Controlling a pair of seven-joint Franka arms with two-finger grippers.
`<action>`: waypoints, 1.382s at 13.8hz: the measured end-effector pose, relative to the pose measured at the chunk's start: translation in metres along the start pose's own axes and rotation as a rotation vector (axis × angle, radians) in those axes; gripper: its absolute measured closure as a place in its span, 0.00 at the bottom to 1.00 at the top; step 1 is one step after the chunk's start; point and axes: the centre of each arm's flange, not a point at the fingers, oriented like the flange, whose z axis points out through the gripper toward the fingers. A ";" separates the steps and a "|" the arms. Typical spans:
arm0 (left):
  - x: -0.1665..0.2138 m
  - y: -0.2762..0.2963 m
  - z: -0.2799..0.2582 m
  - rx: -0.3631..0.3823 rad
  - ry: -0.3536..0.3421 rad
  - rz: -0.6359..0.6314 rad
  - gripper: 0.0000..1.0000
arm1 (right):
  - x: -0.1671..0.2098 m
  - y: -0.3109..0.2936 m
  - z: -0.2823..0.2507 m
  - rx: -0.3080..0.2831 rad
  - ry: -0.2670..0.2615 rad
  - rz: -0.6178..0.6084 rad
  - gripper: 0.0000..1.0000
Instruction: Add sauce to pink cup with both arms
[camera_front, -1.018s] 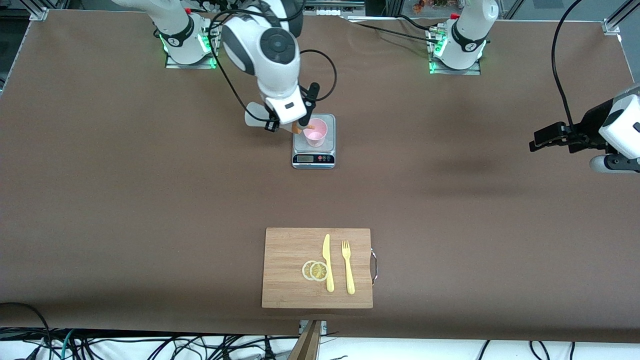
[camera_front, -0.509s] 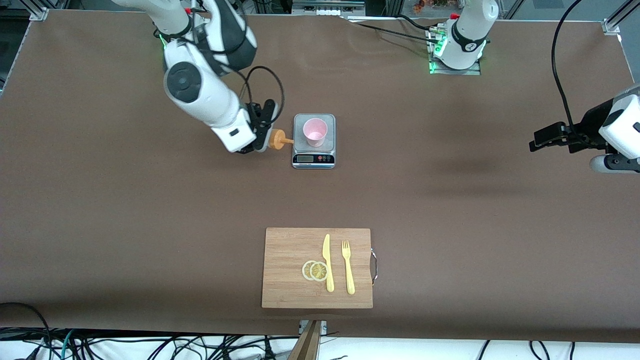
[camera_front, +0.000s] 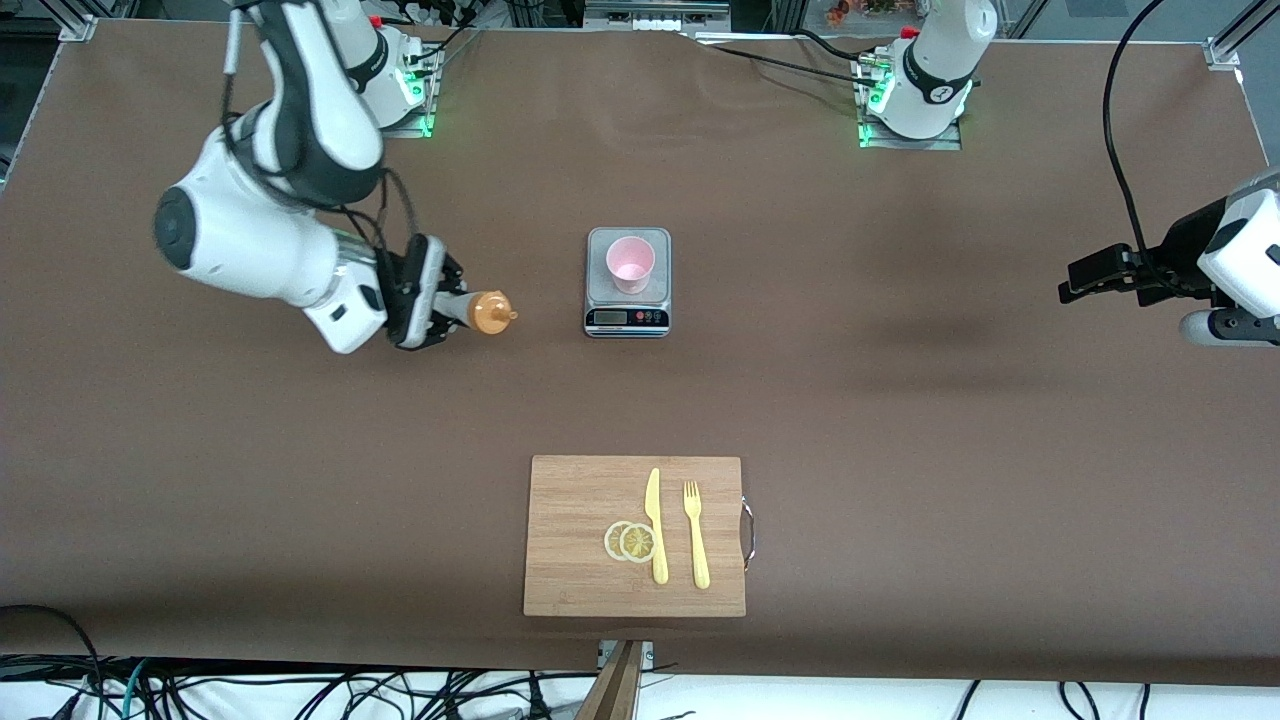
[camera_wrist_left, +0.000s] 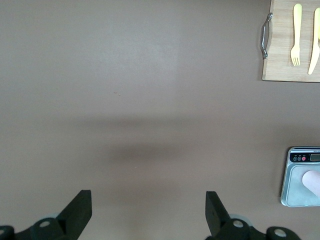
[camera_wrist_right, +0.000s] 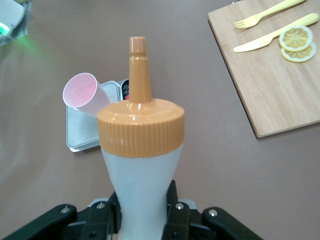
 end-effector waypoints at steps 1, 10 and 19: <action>0.000 0.000 0.000 0.000 0.000 0.000 0.00 | -0.017 0.010 -0.005 0.021 0.051 0.000 0.66; 0.000 0.000 0.000 0.000 0.000 0.001 0.00 | -0.159 0.083 -0.011 0.196 0.394 -0.129 0.66; 0.000 0.000 0.000 0.000 0.000 0.001 0.00 | -0.293 0.122 0.019 0.228 0.571 -0.399 0.66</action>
